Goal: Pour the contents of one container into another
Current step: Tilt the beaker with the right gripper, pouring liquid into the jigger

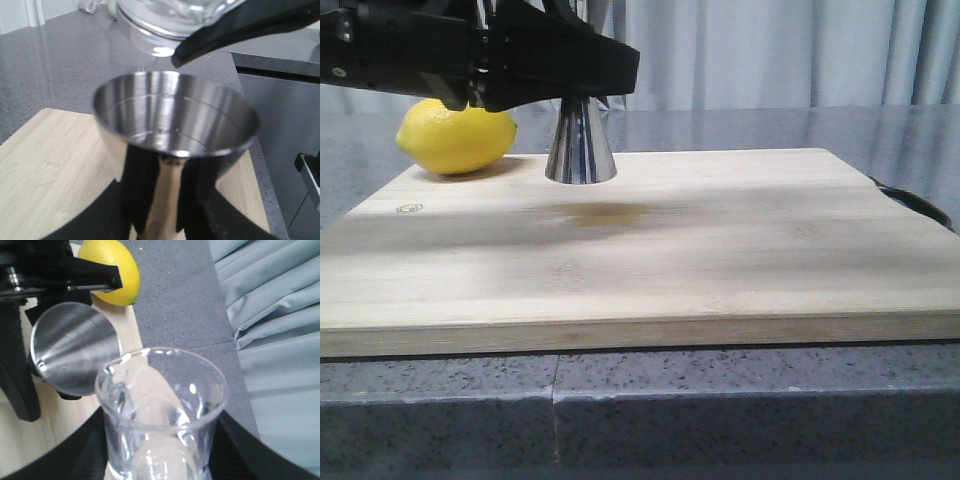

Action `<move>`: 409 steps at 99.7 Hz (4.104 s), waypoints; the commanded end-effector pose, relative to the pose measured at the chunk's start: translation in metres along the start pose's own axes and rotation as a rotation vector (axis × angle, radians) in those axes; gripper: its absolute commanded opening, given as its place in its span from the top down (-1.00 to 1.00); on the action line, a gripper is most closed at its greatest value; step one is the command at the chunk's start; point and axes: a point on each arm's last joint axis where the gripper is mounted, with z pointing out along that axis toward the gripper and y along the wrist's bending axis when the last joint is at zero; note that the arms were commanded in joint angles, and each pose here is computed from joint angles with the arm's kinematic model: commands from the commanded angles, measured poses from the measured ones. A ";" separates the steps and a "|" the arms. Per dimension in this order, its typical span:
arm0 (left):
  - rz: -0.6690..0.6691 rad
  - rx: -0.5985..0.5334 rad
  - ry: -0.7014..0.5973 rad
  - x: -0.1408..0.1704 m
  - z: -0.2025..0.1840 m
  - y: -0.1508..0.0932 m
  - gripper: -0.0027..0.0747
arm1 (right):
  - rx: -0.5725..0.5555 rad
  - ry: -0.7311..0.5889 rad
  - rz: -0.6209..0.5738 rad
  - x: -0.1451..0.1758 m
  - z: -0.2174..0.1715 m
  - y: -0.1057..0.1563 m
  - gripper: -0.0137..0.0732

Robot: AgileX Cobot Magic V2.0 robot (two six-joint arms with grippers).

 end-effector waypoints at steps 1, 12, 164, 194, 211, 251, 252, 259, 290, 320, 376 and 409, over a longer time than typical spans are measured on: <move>0.027 0.038 -0.149 -0.029 -0.003 -0.009 0.45 | 0.119 -0.099 -0.054 -0.012 -0.015 -0.019 0.09; 0.027 0.038 -0.149 -0.029 -0.003 -0.009 0.45 | 0.145 -0.112 -0.087 -0.013 -0.014 -0.021 0.09; 0.027 0.038 -0.149 -0.029 -0.003 -0.009 0.45 | 0.272 -0.107 -0.297 -0.016 -0.017 -0.031 0.09; 0.027 0.038 -0.149 -0.029 -0.003 -0.009 0.45 | 0.284 -0.100 -0.322 -0.015 -0.017 -0.032 0.09; 0.027 0.038 -0.149 -0.029 -0.003 -0.009 0.45 | 0.290 -0.097 -0.332 -0.015 -0.017 -0.033 0.09; 0.027 0.038 -0.149 -0.029 -0.003 -0.009 0.45 | 0.300 -0.092 -0.356 -0.016 -0.017 -0.033 0.09; 0.027 0.038 -0.149 -0.029 -0.003 -0.009 0.45 | 0.300 -0.092 -0.356 -0.016 -0.017 -0.033 0.09; 0.027 0.038 -0.149 -0.029 -0.003 -0.009 0.45 | 0.300 -0.092 -0.356 -0.016 -0.017 -0.033 0.09; 0.027 0.038 -0.149 -0.029 -0.003 -0.009 0.45 | 0.285 -0.098 -0.364 -0.021 -0.019 -0.028 0.09; 0.027 0.038 -0.149 -0.029 -0.003 -0.009 0.45 | 0.286 -0.099 -0.372 -0.022 -0.019 -0.027 0.09; 0.027 0.038 -0.149 -0.029 -0.003 -0.009 0.45 | 0.310 -0.090 -0.419 -0.022 -0.020 -0.029 0.09; 0.027 0.038 -0.149 -0.029 -0.003 -0.009 0.45 | 0.269 -0.083 -0.103 -0.017 -0.019 -0.028 0.09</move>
